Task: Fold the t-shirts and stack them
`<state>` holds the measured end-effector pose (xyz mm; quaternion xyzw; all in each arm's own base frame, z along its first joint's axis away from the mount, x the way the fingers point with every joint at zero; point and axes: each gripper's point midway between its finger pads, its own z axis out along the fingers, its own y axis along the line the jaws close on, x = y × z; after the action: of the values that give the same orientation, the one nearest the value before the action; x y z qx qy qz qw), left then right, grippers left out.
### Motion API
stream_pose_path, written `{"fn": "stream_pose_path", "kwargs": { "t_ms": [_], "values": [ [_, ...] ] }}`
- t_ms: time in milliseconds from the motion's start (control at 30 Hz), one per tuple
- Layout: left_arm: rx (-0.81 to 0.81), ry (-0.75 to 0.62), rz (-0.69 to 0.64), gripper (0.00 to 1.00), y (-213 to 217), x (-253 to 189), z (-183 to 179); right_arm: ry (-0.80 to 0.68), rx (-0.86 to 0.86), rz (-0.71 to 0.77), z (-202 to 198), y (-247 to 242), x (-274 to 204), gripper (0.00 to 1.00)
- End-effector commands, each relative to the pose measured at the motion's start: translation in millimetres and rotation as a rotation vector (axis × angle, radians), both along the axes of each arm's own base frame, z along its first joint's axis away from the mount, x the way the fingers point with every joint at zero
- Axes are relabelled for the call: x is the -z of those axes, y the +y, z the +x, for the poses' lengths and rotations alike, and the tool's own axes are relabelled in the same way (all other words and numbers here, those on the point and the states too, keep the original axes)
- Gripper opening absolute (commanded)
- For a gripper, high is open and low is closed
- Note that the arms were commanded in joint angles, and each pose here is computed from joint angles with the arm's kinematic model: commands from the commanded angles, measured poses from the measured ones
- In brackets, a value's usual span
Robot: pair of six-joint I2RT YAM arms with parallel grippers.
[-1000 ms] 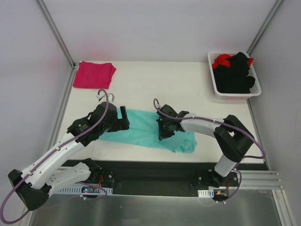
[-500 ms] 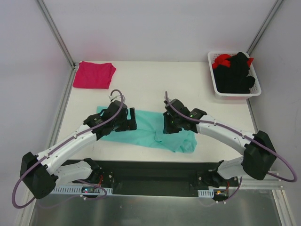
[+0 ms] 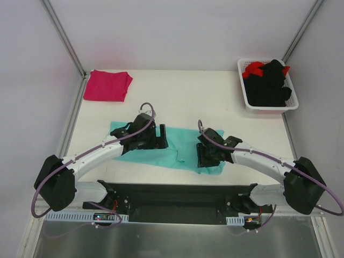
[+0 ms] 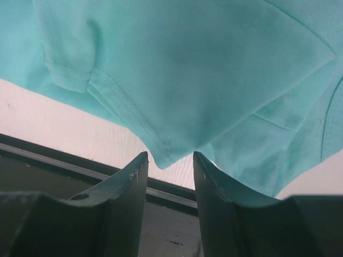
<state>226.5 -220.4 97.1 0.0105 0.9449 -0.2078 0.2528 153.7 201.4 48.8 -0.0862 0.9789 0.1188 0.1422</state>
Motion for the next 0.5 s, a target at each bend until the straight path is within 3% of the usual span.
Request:
{"fn": "stream_pose_path", "kwargs": {
  "t_ms": [0,467],
  "values": [
    [0.030,-0.057,-0.060,0.94,-12,-21,12,-0.037,0.036,0.014,-2,-9,-14,0.43],
    [0.062,-0.031,-0.019,0.94,-26,8,29,-0.009,0.049,-0.005,-21,-28,-5,0.42]
  ]
}}
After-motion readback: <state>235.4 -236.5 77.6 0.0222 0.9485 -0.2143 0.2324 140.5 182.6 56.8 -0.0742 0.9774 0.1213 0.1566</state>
